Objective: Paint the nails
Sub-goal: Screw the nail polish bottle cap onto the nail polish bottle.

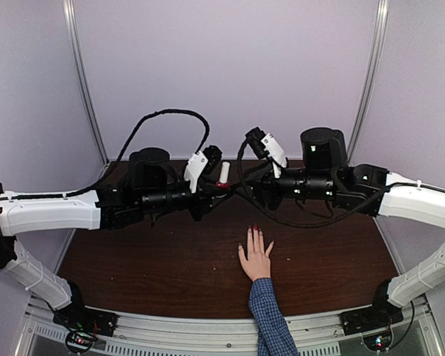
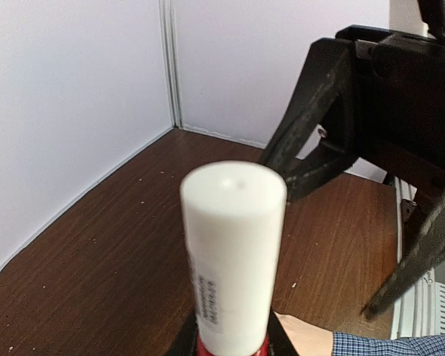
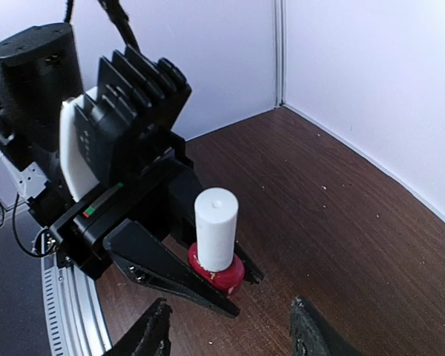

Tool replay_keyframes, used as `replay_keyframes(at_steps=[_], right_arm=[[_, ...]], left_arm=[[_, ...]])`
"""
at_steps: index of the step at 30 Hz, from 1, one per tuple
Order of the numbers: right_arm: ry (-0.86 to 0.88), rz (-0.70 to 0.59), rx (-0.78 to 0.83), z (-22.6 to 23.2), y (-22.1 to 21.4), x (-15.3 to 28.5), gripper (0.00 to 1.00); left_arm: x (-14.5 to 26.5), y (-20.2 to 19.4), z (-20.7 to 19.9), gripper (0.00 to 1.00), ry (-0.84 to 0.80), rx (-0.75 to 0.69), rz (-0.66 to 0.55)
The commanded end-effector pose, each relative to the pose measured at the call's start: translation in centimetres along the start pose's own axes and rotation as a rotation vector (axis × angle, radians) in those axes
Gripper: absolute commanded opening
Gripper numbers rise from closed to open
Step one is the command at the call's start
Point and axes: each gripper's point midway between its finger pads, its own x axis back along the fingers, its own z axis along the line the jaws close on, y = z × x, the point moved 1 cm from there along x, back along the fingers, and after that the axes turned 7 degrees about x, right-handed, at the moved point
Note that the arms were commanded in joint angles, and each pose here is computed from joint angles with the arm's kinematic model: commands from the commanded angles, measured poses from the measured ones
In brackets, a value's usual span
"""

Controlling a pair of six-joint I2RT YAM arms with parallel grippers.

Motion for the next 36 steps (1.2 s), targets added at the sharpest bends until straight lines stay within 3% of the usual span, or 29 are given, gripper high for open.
replay_keyframes(at_steps=[1,7,15,28,31,36], right_arm=[[0.156,-0.065,0.065,2.3,1.3,2.2,0.55],[0.376,-0.12,0.155,5.9,2.2,4.3,0.54],[0.553,-0.148,0.18,8.5,3.1,5.5,0.44],[0.663,-0.127,0.165,10.2,2.7,4.9,0.13],[0.654,-0.12,0.166,10.1,2.5,4.9,0.02],[0.619,-0.103,0.165,9.7,2.1,4.5,0.0]], left_arm=[[1.8,2.0,-3.5,0.0,-0.234,-0.039,-0.069],[4.1,1.9,-8.9,0.0,-0.603,-0.103,-0.067],[4.9,1.6,-11.6,0.0,-0.826,-0.091,-0.042],[4.8,1.4,-11.6,0.0,-0.834,-0.084,-0.04],[4.6,1.4,-11.2,0.0,-0.791,-0.086,-0.047],[3.8,1.5,-9.7,0.0,-0.671,-0.082,-0.061]])
